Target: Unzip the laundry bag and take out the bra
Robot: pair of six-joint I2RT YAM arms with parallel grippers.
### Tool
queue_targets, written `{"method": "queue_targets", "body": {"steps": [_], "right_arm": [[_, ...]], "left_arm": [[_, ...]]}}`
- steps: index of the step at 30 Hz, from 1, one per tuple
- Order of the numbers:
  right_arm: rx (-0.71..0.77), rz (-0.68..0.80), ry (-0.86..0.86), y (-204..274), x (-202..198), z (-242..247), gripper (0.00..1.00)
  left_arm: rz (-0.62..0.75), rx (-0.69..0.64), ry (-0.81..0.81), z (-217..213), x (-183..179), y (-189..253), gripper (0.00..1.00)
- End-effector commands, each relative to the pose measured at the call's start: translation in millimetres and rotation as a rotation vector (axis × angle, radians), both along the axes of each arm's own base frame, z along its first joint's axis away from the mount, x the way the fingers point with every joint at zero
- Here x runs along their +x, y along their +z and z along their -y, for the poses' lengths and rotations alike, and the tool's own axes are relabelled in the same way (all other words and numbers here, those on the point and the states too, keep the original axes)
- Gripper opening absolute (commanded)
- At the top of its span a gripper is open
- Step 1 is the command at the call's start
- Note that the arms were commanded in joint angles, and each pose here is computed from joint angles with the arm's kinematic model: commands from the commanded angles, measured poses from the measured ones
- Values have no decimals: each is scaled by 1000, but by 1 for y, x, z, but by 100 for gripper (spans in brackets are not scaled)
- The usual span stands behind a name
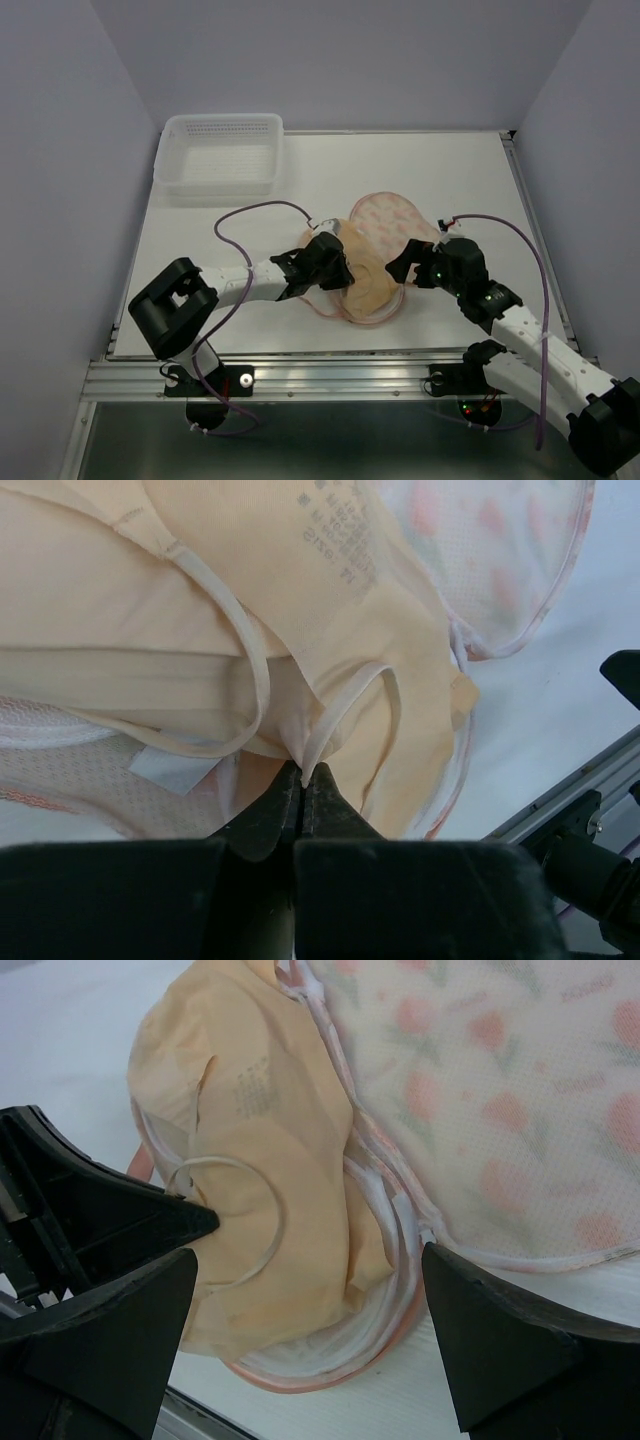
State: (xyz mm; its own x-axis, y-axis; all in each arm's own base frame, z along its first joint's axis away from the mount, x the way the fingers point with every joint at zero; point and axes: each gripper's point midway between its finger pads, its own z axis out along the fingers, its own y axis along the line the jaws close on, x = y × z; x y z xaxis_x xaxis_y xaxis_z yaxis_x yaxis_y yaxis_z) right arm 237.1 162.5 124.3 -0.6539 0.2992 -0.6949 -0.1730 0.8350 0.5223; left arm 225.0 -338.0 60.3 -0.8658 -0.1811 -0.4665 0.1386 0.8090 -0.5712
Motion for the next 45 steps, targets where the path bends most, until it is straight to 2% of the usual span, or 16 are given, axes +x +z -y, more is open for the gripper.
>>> {"method": "queue_targets", "body": {"steps": [1,6,9,12,19,20,26,32,37,39,45], "right_arm": [[18,82,-2,21,6,-1,100],[9,155,-44,43,5,11,100],[9,228,-120,67,7,27,100],[35,312,-161,92,3,37,100],[72,425,-164,122,-9,45,100],[65,415,-156,118,-9,44,100],[45,356,-104,101,-6,33,100],[33,318,-42,89,-6,22,100],[22,292,-8,81,-6,16,100],[17,283,-9,78,-5,16,100],[-5,251,-13,66,0,15,100]], "left_arm": [[120,-73,-10,13,15,64,1],[203,-103,17,4,30,112,0],[292,-167,72,-11,48,165,0],[354,-174,145,-37,71,203,0],[553,-183,366,-125,121,299,0],[569,-160,422,-149,134,306,0],[669,-7,540,-217,192,354,0],[640,125,626,-291,282,344,0],[559,241,658,-342,352,289,0],[521,266,668,-364,367,263,0],[467,201,599,-358,379,212,0]]}}
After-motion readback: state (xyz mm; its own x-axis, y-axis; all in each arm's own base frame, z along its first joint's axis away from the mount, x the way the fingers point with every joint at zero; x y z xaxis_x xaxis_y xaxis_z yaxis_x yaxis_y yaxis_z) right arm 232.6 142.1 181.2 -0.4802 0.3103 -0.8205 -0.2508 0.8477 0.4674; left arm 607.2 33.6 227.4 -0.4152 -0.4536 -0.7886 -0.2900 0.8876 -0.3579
